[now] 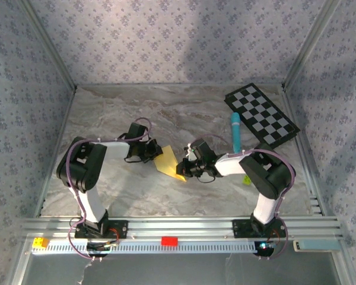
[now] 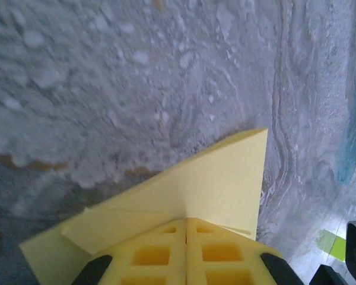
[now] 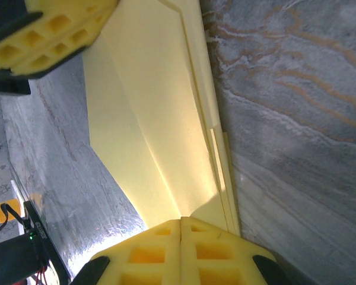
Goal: Fold a paper plane with a square sheet of paper (pick it up from the middle)
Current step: Fourth fold the wing at the center of the table.
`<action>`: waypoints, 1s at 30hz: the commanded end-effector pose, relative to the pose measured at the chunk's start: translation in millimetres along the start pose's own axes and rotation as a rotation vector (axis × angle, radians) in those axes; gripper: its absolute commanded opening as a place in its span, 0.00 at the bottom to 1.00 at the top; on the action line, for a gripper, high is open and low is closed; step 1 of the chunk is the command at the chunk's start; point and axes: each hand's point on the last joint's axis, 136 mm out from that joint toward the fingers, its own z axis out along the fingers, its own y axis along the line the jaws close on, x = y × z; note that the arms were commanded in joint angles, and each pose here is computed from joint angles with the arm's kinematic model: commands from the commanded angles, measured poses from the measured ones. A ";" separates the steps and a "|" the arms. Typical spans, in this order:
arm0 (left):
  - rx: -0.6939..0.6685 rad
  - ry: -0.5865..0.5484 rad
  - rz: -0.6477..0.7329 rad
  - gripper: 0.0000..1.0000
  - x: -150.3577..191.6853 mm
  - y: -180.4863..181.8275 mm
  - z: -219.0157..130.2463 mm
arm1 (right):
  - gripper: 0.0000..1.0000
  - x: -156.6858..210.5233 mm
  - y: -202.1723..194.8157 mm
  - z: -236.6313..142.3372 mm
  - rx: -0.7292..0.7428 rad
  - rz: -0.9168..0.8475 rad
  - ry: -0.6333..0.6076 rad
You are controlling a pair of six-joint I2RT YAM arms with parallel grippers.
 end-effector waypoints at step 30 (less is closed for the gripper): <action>0.043 0.044 0.152 0.09 43.0 -44.9 -11.6 | 0.00 39.0 -51.0 -1.4 0.158 0.131 0.102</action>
